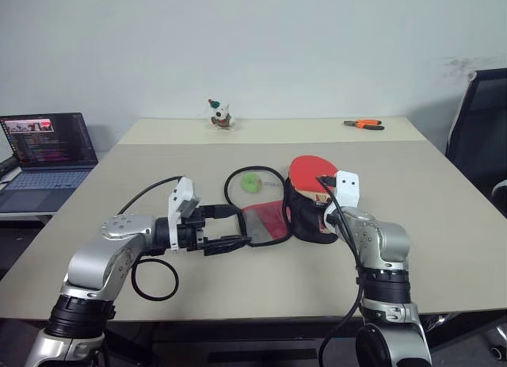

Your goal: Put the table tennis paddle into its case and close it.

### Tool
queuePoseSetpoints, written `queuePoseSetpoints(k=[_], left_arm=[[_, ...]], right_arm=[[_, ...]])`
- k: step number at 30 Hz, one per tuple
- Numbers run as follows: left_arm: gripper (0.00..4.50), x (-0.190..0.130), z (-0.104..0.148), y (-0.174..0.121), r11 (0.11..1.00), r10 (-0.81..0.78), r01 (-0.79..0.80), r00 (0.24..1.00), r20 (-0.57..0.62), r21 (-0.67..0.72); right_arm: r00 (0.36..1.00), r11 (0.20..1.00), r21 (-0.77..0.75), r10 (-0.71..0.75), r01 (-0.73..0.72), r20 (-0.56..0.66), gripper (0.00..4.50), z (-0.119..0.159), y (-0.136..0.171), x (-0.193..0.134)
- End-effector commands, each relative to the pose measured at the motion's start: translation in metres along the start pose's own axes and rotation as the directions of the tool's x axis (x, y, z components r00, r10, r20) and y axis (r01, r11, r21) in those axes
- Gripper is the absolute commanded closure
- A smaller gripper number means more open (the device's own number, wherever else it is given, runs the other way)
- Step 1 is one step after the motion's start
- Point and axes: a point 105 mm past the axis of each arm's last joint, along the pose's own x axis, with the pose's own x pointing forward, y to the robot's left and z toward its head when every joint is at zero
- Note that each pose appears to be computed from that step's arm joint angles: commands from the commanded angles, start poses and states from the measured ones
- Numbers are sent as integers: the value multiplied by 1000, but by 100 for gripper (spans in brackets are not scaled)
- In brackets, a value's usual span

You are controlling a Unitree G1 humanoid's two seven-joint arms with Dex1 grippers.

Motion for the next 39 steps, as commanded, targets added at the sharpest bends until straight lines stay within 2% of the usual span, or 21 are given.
queuePoseSetpoints(k=[1, 11, 20, 21, 22, 24, 29, 33, 36, 39], left_arm=[[0, -15, 18, 10, 996, 56, -57, 998, 27, 66], [0, -22, 20, 16, 993, 93, -95, 995, 26, 76], [0, -22, 17, 16, 992, 97, -98, 995, 21, 74], [0, -22, 17, 16, 992, 98, -100, 995, 20, 74], [0, -22, 16, 17, 992, 101, -102, 995, 17, 74], [0, -21, 14, 18, 991, 110, -110, 994, 11, 74], [0, -19, 13, 21, 988, 133, -134, 991, 15, 72], [0, -24, 5, 38, 967, 247, -246, 969, -10, 72], [0, -29, -8, 56, 933, 354, -350, 934, -54, 79], [0, -31, -16, 69, 908, 415, -409, 907, -75, 88]], right_arm=[[996, 1000, -25, 9, -7, 87, 339, 18, 7, 1], [996, 997, -42, -68, 70, 65, 339, 0, -4, 15], [997, 999, -24, -43, 44, 59, 339, -4, 6, 16], [997, 999, -12, -43, 43, 61, 268, -4, 7, 15], [997, 999, -9, -43, 43, 61, 251, -5, 8, 14], [997, 999, -9, -46, 46, 58, 188, -6, 9, 14], [996, 998, -58, -6, 11, 94, 3, 2, 16, 8], [943, 941, -218, 295, -259, 154, 3, 30, 47, -28], [856, 836, -367, 489, -408, 164, 3, 54, 42, -61], [796, 764, -423, 588, -488, 143, 3, 67, 33, -81]])
